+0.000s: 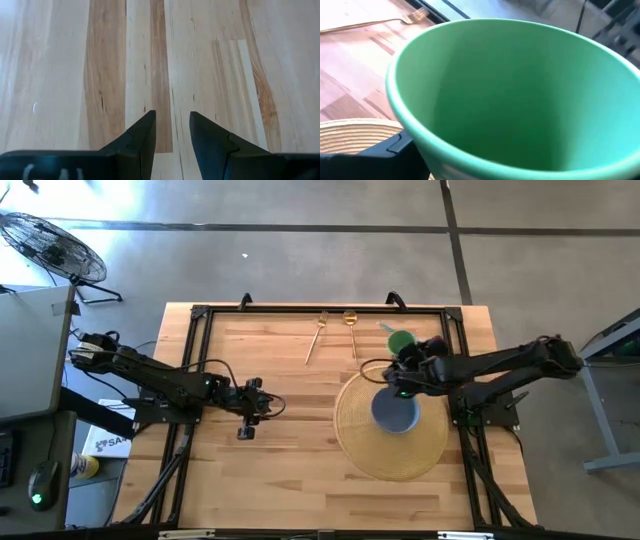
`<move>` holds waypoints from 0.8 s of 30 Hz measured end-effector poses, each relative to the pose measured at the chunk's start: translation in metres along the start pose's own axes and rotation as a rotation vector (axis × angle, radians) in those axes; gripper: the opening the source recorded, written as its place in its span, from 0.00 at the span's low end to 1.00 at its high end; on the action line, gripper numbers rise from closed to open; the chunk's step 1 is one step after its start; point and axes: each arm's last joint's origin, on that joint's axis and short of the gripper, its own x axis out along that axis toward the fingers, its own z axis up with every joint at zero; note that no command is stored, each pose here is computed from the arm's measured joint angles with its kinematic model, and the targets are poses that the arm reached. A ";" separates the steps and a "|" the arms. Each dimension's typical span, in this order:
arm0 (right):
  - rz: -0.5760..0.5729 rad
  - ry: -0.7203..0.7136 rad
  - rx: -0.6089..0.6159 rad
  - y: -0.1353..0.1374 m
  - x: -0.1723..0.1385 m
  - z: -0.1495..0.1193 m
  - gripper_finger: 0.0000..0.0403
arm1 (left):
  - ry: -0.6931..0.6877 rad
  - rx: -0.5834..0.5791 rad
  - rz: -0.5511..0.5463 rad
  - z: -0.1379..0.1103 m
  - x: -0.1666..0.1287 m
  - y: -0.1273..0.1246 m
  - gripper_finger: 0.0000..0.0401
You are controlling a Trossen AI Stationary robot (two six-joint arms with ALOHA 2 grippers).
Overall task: Pick & Place Utensil
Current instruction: Put the green cup on the brown table mat to the top right of the blue bowl
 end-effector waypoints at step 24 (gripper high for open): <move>0.234 -0.056 0.245 -0.051 0.029 -0.106 0.85 | -0.143 0.036 0.045 0.014 -0.001 0.000 0.29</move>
